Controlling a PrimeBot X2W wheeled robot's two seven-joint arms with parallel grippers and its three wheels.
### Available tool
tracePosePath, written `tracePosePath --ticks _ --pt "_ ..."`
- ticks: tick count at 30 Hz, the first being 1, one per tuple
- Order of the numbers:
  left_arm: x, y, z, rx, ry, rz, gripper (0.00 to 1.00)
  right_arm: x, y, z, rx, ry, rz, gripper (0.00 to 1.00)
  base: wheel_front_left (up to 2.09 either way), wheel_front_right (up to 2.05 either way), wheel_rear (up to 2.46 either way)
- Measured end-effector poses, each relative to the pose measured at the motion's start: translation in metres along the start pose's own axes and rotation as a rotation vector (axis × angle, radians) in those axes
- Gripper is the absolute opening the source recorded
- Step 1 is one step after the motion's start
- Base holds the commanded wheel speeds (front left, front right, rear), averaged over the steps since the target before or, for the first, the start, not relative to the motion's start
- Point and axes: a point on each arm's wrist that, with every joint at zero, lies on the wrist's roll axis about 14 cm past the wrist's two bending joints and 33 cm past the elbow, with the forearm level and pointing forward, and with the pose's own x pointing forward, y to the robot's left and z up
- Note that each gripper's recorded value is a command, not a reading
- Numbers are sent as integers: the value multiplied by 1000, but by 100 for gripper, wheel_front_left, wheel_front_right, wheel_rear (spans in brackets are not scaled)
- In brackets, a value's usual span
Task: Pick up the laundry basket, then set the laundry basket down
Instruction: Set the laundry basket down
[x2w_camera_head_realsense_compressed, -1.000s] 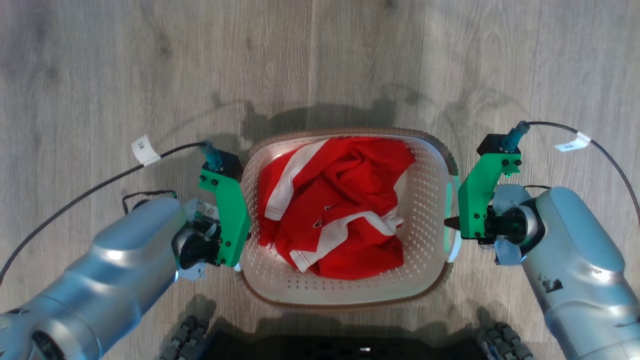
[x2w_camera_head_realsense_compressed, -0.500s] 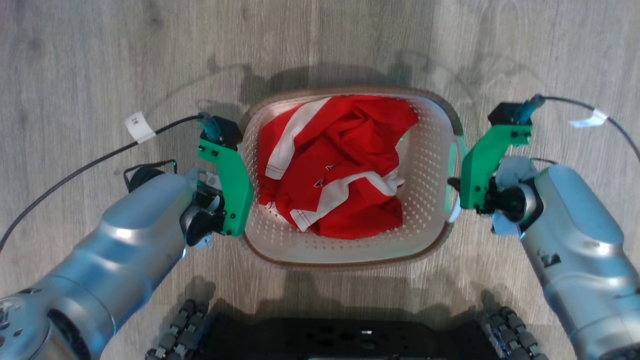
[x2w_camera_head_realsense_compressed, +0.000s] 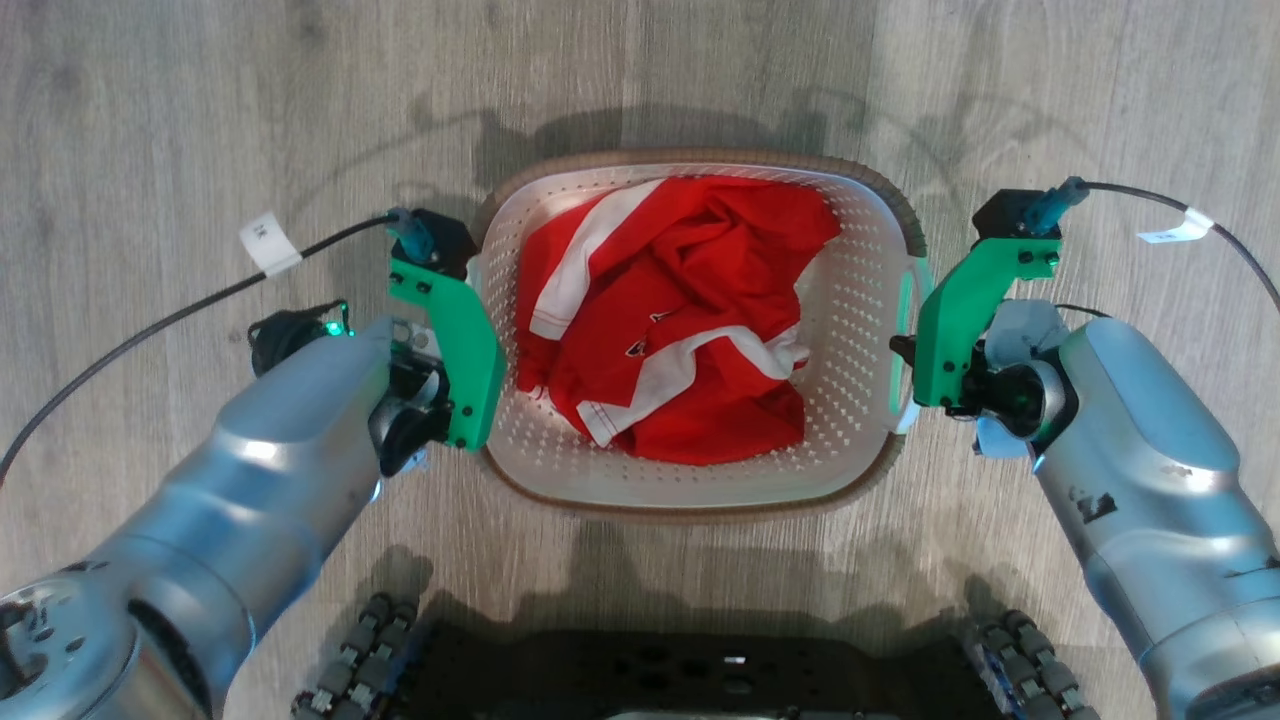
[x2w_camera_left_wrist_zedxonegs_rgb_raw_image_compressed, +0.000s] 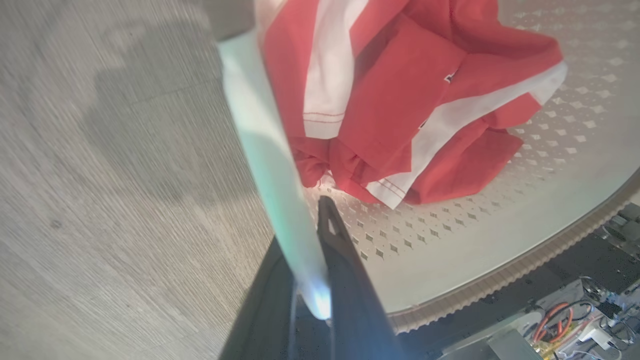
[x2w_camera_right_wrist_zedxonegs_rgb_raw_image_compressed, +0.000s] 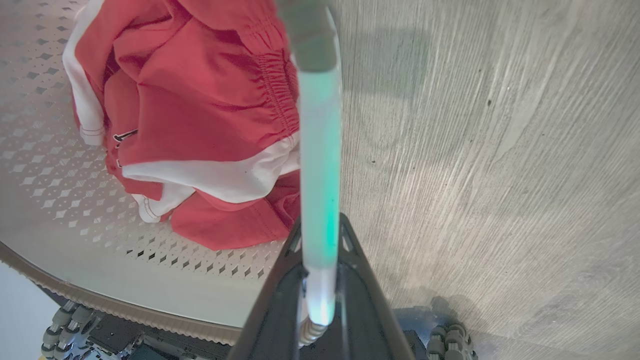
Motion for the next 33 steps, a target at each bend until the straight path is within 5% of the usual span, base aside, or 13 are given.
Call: tracePosePath --ticks 3,4,5,6,33 --pt "1 0 7 11 -29 13 67 1 0 0 9 -13 1 0 0 0 0" --pt "2 -3 8 13 -34 10 100 1 1 0 12 -17 2 41 0 0 0" --pt "3 -8 10 14 -43 2 100 3 3 -1 14 -21 4 84 0 0 0" --pt "3 -8 10 14 -42 7 100 3 5 0 10 -21 8 100 0 0 0" --pt "-10 7 15 5 -71 112 100 0 16 12 -17 -64 -15 100 0 0 0"
